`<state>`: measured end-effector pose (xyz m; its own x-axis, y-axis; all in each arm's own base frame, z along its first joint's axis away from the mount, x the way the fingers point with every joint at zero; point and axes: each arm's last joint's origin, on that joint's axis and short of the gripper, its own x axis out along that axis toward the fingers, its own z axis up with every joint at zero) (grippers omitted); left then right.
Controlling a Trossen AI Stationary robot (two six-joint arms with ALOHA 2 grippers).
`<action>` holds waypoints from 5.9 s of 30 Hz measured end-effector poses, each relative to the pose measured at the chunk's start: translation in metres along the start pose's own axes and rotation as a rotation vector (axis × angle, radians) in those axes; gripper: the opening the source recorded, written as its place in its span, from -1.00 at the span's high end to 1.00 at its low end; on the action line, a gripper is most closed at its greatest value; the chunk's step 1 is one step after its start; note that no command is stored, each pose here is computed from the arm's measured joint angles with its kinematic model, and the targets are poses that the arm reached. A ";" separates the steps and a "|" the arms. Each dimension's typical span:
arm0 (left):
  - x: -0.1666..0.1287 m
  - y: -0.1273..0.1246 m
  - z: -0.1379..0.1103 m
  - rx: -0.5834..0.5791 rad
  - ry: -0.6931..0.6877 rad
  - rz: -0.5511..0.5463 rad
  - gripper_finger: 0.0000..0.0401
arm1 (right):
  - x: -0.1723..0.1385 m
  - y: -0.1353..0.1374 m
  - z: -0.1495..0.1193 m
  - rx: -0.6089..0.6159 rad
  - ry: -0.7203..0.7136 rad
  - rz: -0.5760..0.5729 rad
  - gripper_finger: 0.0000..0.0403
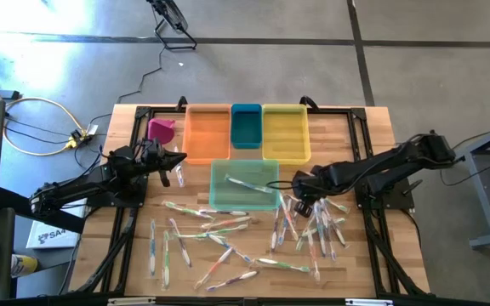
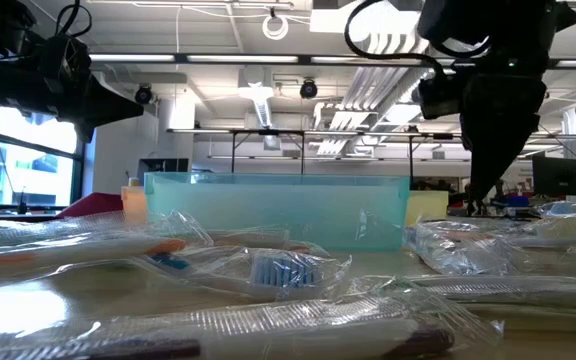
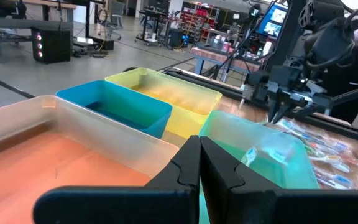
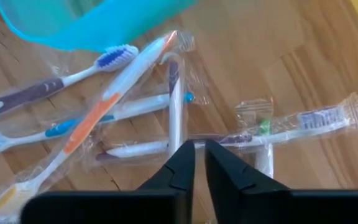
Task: Pick & Place Toothbrushes
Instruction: Put the purple toothbrush into the yellow bin
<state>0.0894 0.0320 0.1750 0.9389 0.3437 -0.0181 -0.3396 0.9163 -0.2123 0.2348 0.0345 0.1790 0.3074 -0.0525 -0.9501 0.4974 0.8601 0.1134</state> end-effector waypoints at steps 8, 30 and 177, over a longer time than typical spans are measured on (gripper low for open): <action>0.000 0.000 0.000 0.000 0.001 0.000 1.00 | 0.001 0.001 0.000 -0.006 0.015 0.015 0.26; 0.000 0.000 0.000 0.000 0.002 0.000 1.00 | 0.041 0.008 0.002 -0.069 0.076 -0.033 -0.01; 0.000 0.000 0.000 0.004 0.002 0.001 1.00 | 0.018 -0.178 0.136 0.385 -0.592 -0.242 0.42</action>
<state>0.0894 0.0320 0.1748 0.9387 0.3442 -0.0200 -0.3406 0.9168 -0.2086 0.2625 -0.1883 0.1815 0.4848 -0.5755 -0.6586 0.8219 0.5572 0.1182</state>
